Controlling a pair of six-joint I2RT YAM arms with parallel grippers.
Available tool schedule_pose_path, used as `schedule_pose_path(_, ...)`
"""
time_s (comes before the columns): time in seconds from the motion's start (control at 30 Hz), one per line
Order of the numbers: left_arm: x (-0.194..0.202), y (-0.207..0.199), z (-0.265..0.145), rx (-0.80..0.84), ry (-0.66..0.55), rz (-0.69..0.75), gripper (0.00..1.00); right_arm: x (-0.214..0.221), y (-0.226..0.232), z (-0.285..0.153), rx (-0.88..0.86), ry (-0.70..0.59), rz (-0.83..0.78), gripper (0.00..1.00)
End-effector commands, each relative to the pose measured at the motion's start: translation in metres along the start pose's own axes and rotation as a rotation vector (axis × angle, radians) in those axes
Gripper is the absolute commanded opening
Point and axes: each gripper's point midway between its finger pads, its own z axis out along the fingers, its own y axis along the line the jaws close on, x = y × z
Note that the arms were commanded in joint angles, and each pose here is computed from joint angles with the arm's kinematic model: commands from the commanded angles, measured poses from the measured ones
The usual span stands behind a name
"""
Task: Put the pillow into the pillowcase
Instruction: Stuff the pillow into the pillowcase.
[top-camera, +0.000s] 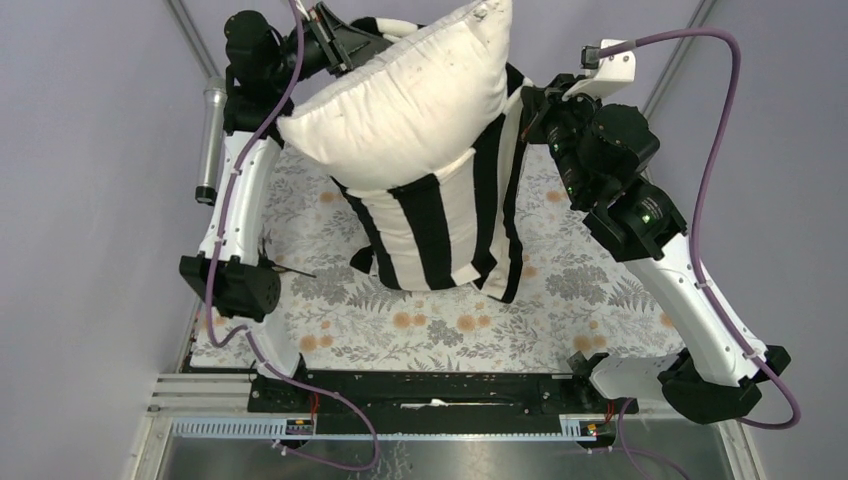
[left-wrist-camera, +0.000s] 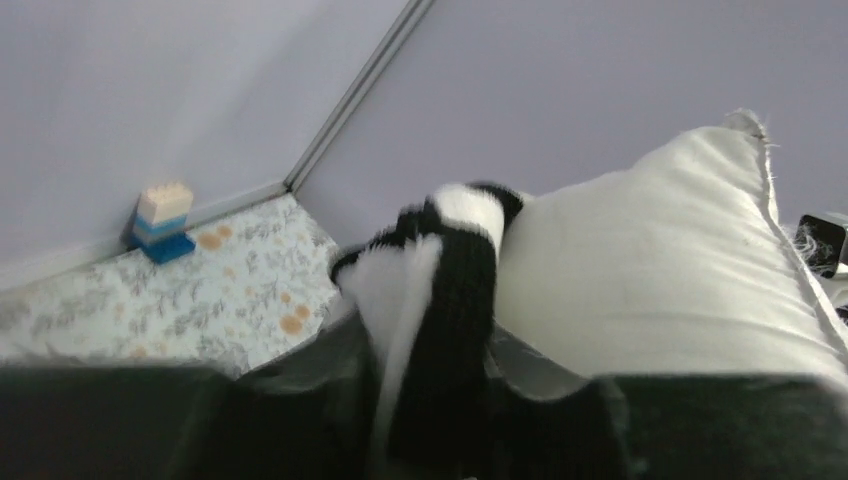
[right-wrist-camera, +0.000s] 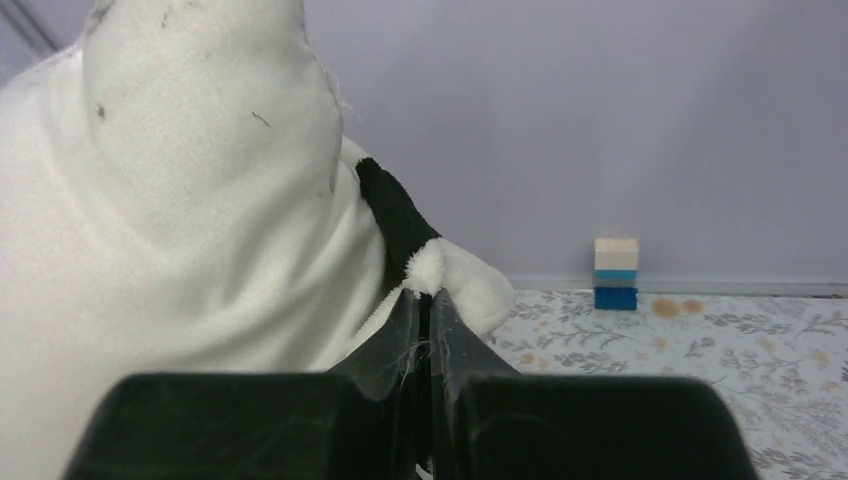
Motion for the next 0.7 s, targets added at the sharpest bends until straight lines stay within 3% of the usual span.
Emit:
schedule_pose_path(0.0, 0.006, -0.005, -0.023, -0.102, -0.089, 0.120, 0.47, -0.054, -0.048, -0.016, 0.171, -0.189, 0.045, 0.00)
schedule_pose_path(0.03, 0.006, -0.007, -0.026, -0.112, -0.093, 0.130, 0.55, -0.044, -0.055, -0.016, 0.176, -0.174, 0.061, 0.00)
schedule_pose_path(0.1, 0.008, -0.006, -0.027, -0.126, -0.077, 0.130, 0.62, -0.025, -0.073, -0.008, 0.237, -0.112, 0.057, 0.00)
schedule_pose_path(0.17, 0.008, -0.007, -0.028, -0.136, -0.067, 0.123, 0.74, -0.012, -0.091, -0.001, 0.294, -0.063, 0.052, 0.00)
schedule_pose_path(0.37, 0.003, -0.025, -0.041, -0.141, -0.093, 0.168, 0.79, -0.001, -0.110, -0.004, 0.272, -0.069, 0.096, 0.00)
schedule_pose_path(0.67, 0.011, -0.034, -0.066, -0.233, -0.123, 0.136, 0.74, 0.007, -0.105, -0.015, 0.209, -0.091, 0.120, 0.00)
